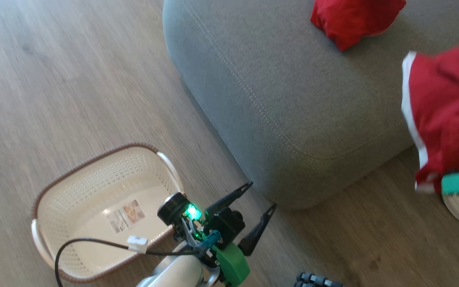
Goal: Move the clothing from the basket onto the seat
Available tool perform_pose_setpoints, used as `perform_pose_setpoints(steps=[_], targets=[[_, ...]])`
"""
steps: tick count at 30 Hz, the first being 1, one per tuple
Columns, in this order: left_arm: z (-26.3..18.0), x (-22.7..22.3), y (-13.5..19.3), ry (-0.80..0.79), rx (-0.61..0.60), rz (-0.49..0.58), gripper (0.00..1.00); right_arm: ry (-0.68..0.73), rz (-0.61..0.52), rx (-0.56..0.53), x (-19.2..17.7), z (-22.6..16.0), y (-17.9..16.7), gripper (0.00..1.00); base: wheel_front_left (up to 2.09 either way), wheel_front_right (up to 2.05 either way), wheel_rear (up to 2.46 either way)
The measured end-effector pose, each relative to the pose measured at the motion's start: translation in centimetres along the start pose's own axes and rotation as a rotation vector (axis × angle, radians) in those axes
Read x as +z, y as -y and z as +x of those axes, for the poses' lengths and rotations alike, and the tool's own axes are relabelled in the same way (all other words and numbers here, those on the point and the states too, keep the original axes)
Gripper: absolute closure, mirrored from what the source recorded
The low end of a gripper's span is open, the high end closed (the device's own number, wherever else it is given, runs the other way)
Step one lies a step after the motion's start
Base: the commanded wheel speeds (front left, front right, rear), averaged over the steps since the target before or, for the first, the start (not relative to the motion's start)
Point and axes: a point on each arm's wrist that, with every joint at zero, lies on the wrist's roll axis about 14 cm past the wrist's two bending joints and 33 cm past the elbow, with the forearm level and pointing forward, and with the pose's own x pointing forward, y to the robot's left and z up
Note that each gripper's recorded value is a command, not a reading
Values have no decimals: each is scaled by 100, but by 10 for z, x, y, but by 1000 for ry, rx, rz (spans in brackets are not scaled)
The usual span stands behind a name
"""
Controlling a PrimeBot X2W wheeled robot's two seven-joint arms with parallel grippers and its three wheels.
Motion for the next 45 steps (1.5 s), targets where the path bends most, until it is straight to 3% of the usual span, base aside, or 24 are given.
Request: perform_pose_setpoints(steps=[9, 19, 26, 32, 38, 45], targets=[[7, -40, -26, -58, -22, 0, 0, 159, -72, 50, 53, 83, -14, 100, 0, 0, 0], [6, -97, -49, -125, -47, -38, 0, 142, -150, 63, 48, 174, -30, 100, 0, 0, 0], [-4, -126, -64, -160, -16, -79, 0, 77, -167, 42, 20, 230, -36, 100, 0, 0, 0], [-12, -139, -63, -184, -4, -104, 0, -6, -131, -31, -11, 250, -24, 100, 0, 0, 0], [-16, -145, -77, -189, 43, -106, 0, -115, -172, -106, -44, 265, -6, 100, 0, 0, 0], [-24, -159, -89, -209, 93, -124, 0, -225, -105, -207, -92, 266, 4, 100, 0, 0, 0]])
